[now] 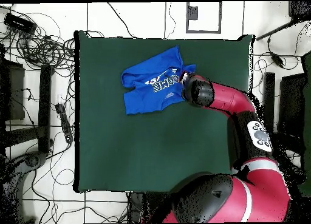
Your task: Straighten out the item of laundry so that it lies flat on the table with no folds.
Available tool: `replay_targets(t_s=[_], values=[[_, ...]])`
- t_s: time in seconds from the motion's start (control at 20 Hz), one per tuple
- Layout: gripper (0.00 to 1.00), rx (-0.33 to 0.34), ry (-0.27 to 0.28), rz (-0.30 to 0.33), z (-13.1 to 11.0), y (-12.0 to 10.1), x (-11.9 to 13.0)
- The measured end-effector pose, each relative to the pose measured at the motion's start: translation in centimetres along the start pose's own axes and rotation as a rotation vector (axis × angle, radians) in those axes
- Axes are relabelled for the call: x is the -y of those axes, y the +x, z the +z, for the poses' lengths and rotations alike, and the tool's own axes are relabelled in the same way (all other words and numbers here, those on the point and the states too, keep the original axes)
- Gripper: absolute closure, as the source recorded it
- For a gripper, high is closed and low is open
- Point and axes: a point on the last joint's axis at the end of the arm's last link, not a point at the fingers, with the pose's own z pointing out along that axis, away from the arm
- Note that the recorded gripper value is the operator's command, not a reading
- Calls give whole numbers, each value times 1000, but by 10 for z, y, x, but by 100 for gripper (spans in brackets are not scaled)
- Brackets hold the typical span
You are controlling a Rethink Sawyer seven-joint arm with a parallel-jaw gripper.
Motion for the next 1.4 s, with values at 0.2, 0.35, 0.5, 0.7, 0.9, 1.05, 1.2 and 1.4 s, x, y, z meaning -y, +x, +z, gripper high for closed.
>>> replay_targets(t_s=[0.2, 0.35, 0.5, 0.7, 0.9, 1.05, 1.2, 1.4], values=[[0, 4, 0, 1, 1, -2, 0], [100, 8, 3, 2, 2, -4, 3], [100, 11, 5, 4, 3, -6, 6], [100, 11, 5, 1, 3, -5, 5], [100, 11, 5, 0, 3, -5, 5], [100, 12, 7, -1, 3, -5, 5], [100, 11, 17, -14, 1, -4, 3], [100, 13, 65, -70, -5, 2, -5]])
